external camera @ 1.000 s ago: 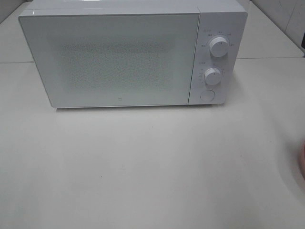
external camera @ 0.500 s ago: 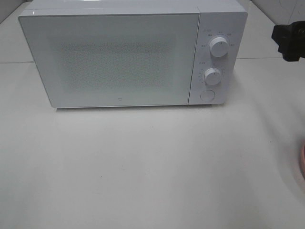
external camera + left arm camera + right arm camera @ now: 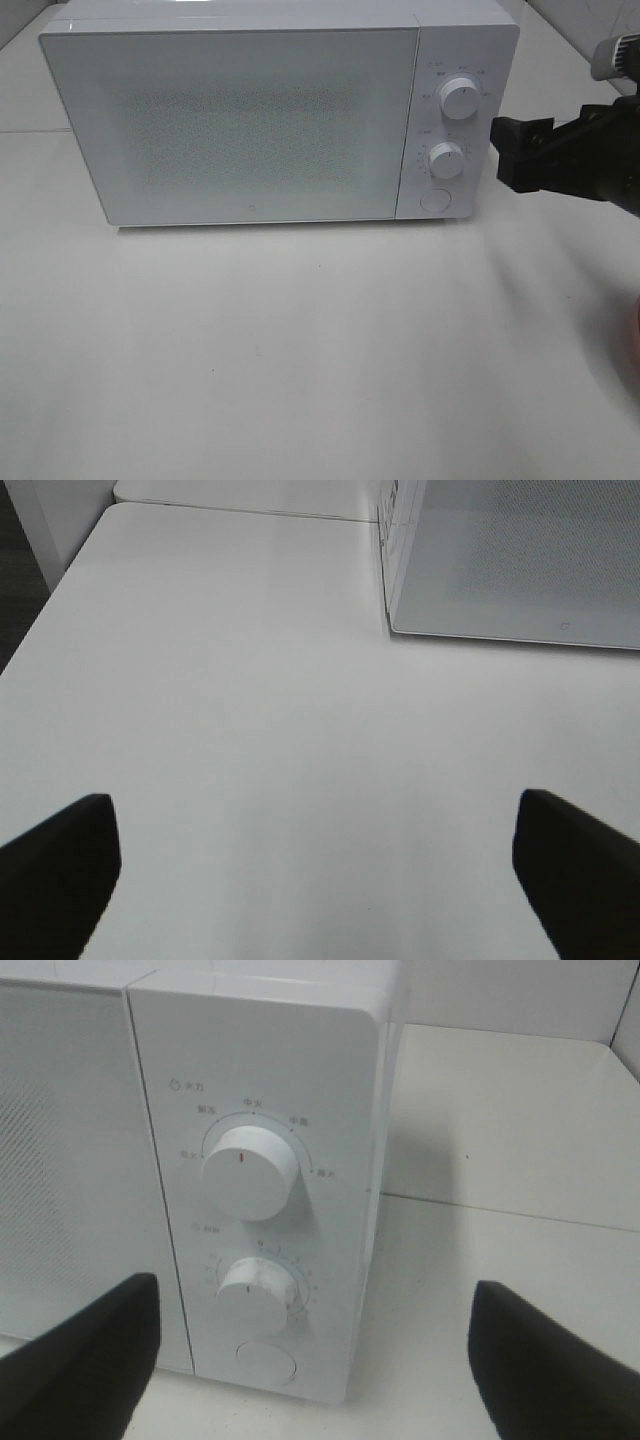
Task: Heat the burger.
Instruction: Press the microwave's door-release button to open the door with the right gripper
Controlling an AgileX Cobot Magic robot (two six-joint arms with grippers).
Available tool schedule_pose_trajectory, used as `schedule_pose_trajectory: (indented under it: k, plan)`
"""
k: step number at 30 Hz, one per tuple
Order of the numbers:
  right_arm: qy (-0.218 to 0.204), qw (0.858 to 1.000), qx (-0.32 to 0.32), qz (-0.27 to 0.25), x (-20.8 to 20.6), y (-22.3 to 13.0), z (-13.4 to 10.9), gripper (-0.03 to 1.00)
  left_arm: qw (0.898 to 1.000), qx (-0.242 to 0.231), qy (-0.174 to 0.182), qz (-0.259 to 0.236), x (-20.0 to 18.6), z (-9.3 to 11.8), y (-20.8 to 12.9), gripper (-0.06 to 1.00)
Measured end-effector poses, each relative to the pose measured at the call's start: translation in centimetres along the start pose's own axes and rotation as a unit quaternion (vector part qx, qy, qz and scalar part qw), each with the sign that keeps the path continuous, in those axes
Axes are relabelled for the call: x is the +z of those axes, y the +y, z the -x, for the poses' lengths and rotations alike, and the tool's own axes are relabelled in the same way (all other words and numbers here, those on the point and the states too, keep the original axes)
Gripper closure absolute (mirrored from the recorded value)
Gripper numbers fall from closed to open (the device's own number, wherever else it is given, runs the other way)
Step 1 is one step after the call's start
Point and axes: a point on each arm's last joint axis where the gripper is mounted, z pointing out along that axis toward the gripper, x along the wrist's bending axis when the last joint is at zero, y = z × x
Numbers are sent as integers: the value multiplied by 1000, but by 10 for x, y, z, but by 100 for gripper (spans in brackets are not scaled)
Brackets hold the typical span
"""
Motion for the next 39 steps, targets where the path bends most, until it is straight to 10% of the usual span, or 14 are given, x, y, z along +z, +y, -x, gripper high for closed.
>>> schedule_pose_trajectory:
  k: [23, 29, 34, 39]
  plan:
    - [-5, 996, 33, -80, 17, -40, -38, 22, 1000, 0, 0, 0, 0, 0, 0, -4]
    - [-26, 982, 170, -80, 17, -41, -37, 31, 1000, 0, 0, 0, 0, 0, 0, -4]
    - [-38, 948, 305, -76, 17, -41, -37, 47, 1000, 0, 0, 0, 0, 0, 0, -4]
    - [-57, 844, 530, -64, 17, -41, -36, 79, 1000, 0, 0, 0, 0, 0, 0, -4]
